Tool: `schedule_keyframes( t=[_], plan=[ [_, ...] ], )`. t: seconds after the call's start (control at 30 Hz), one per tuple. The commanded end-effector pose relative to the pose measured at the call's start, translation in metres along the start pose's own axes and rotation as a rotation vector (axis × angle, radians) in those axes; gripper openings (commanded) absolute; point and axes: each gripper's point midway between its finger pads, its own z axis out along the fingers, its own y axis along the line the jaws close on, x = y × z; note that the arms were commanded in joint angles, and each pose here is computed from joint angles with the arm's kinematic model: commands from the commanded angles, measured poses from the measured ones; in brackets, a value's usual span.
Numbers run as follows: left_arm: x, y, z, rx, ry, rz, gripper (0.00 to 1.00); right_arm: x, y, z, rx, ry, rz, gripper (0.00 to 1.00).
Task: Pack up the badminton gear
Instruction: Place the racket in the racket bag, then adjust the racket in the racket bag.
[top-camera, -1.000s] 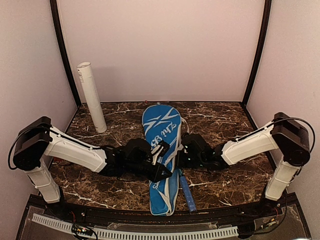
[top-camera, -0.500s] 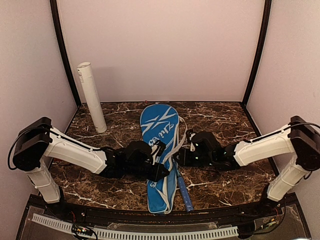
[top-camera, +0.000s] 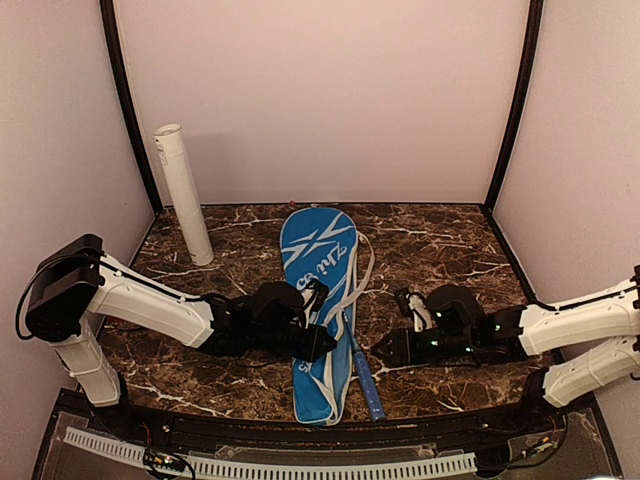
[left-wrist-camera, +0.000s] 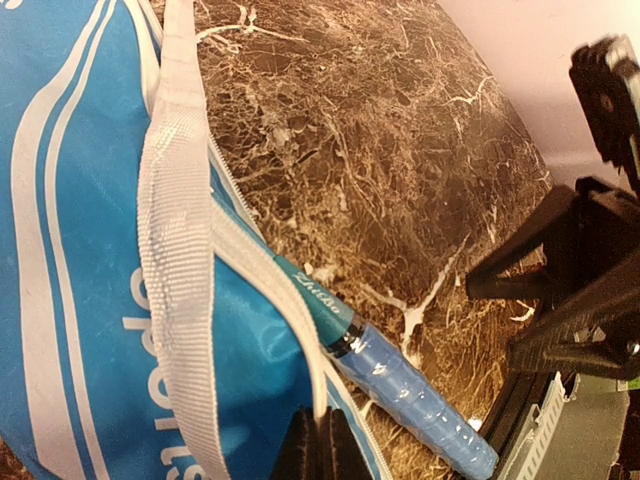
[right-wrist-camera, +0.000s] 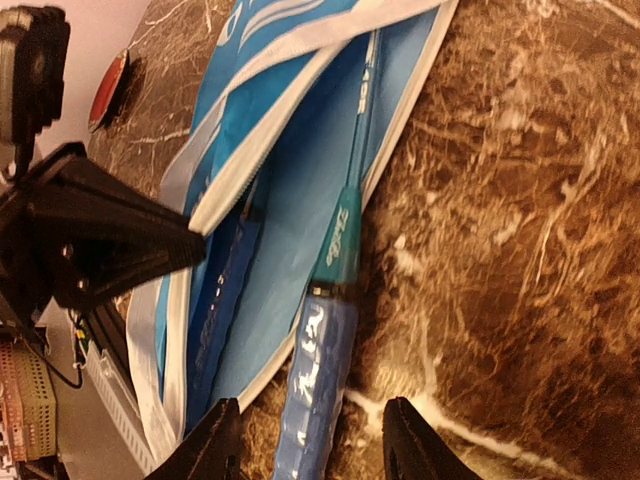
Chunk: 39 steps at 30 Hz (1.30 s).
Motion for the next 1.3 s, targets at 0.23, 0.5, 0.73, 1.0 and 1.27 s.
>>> schedule_keyframes(
  t=[0.23,0.5,0.73,1.0,1.27],
  plan=[
    [-0.006,0.0,-0.005,-0.011,-0.024,-0.012,0.0,0.076,0.017,-0.015,-0.158,0.173,0.125,0.45],
    [-0.006,0.0,-0.005,-0.013,-0.022,-0.013,0.0,0.094,0.027,-0.012,-0.194,0.261,0.131,0.43],
    [-0.006,0.0,-0.005,-0.01,-0.021,-0.015,0.0,0.112,0.034,0.0,-0.182,0.344,0.127,0.41],
    [-0.004,0.0,-0.005,-0.004,-0.015,-0.01,0.0,0.114,0.04,0.014,-0.173,0.36,0.168,0.23],
    [-0.004,-0.006,-0.004,0.023,-0.009,0.001,0.0,0.089,0.066,0.023,-0.229,0.287,0.182,0.15]
  ],
)
